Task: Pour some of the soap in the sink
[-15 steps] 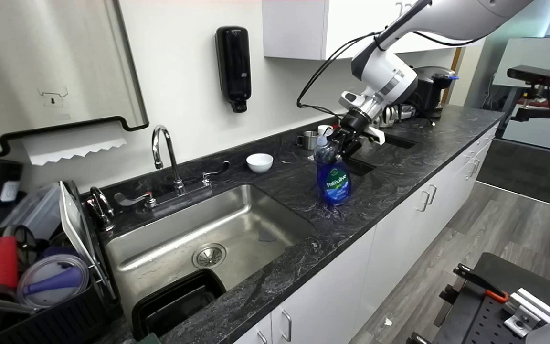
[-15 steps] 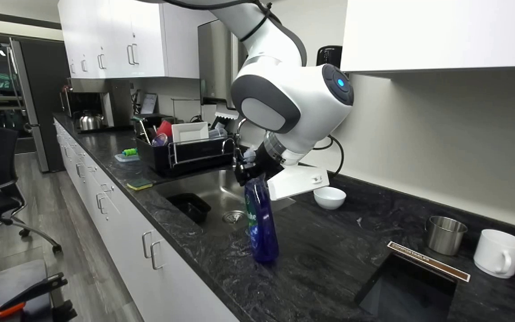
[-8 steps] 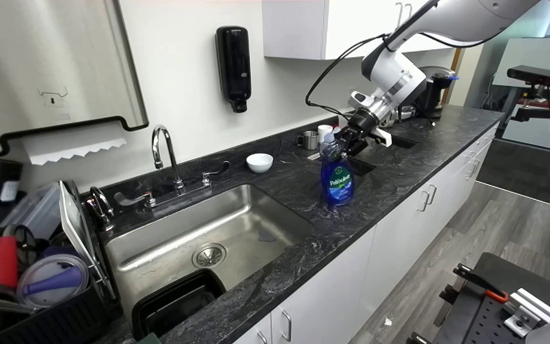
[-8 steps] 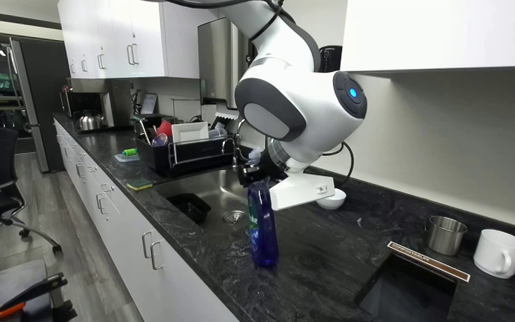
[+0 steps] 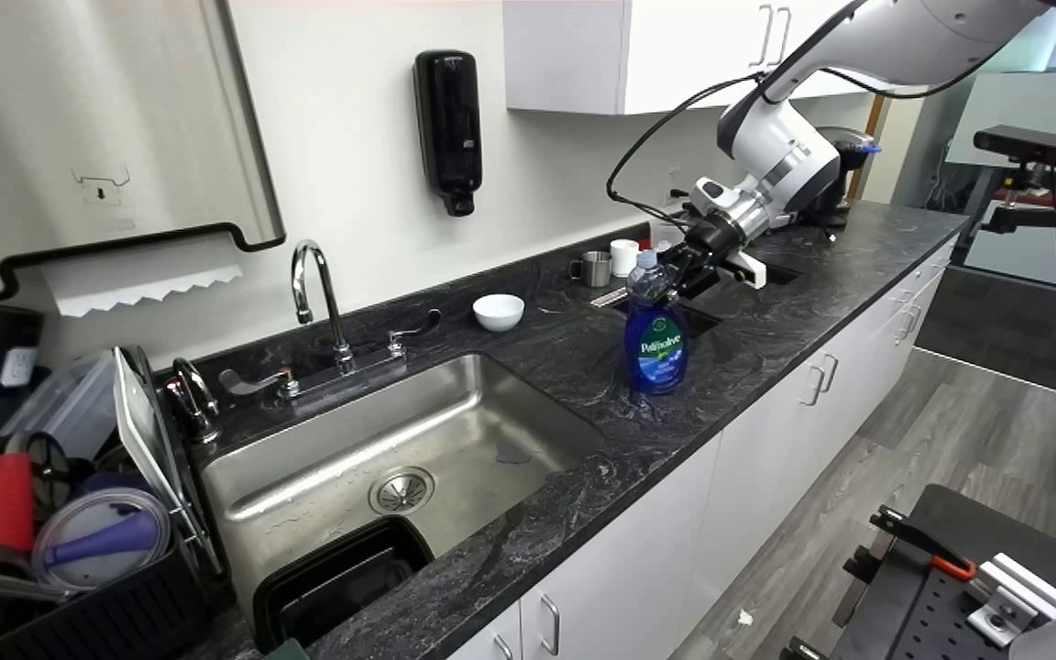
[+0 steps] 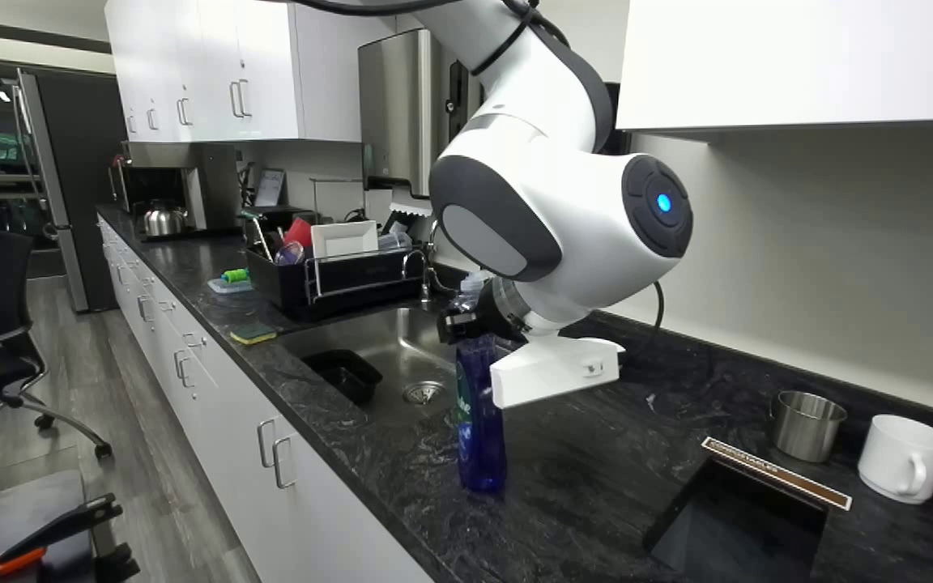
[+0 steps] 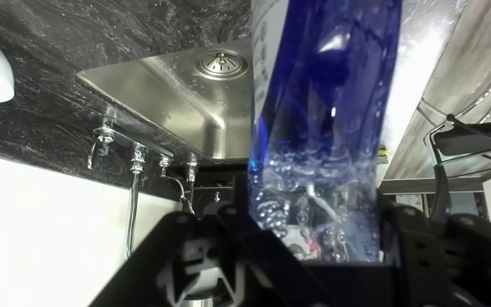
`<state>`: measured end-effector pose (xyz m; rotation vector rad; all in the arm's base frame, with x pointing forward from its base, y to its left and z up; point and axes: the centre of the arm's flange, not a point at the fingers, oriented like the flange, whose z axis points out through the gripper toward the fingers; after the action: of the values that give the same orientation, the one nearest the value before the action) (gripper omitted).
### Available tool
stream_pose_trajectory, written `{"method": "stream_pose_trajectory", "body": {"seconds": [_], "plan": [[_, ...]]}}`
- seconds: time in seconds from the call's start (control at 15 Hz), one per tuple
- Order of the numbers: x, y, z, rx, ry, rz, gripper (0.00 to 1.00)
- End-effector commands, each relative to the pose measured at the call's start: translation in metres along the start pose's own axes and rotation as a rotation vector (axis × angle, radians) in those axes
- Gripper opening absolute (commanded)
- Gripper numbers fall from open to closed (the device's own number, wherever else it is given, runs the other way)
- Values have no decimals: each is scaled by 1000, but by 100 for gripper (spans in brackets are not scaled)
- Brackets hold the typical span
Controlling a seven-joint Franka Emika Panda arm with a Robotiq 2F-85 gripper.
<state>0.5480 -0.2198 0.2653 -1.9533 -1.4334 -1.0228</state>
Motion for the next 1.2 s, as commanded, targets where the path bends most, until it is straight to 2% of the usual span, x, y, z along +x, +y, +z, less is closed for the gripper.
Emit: {"method": "stream_pose_trajectory", "body": {"seconds": [0.0, 0.4, 1.13], "plan": [[-10, -2, -1, -15, 74, -32, 36], [-20, -5, 0, -18, 138, -54, 36], [-26, -7, 3, -16, 185, -59, 36]]}}
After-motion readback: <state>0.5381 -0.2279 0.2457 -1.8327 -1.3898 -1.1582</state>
